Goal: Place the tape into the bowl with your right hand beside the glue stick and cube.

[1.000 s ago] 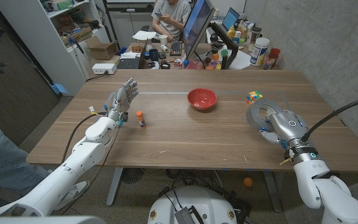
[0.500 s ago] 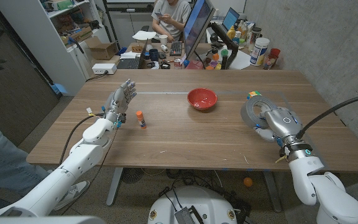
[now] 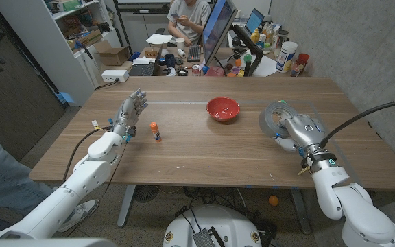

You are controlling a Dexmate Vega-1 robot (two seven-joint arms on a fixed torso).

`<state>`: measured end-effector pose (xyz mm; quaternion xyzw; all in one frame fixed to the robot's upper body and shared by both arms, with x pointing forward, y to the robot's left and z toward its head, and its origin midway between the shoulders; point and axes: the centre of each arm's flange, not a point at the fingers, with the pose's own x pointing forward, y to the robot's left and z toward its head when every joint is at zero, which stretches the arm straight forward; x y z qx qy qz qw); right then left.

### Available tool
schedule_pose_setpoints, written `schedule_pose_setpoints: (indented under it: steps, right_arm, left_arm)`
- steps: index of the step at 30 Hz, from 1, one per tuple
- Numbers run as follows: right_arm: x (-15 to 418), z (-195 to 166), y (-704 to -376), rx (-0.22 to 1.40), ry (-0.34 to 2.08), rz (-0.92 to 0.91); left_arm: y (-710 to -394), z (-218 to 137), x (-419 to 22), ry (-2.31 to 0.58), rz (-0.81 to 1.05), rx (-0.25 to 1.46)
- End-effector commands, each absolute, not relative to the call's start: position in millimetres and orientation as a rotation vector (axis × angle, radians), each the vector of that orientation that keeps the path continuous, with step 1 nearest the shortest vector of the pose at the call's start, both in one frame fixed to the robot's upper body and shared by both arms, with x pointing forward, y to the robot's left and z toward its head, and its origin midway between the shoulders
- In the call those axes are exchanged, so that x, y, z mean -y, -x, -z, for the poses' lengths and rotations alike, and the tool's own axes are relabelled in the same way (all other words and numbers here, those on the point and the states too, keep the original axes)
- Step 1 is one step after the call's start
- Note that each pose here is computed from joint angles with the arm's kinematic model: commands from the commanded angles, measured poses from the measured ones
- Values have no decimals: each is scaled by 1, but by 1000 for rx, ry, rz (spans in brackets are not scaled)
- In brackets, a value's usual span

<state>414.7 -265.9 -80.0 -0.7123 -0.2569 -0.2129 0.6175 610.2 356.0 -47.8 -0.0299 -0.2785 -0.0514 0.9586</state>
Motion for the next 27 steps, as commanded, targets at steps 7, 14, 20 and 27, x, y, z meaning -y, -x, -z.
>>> schedule_pose_setpoints:
  steps: [7, 14, 20, 27]
  right_arm:
    - [241, 59, -428, 678, 1654, 453]
    - [236, 54, -433, 695, 1657, 441]
    - [232, 51, -436, 712, 1661, 432]
    - [226, 46, -440, 735, 1663, 421]
  left_arm:
    - [-607, 48, -371, 69, 90, 578]
    - [-605, 45, -377, 66, 80, 583]
    - [-605, 46, -377, 67, 80, 581]
    - [-605, 45, -376, 64, 82, 582]
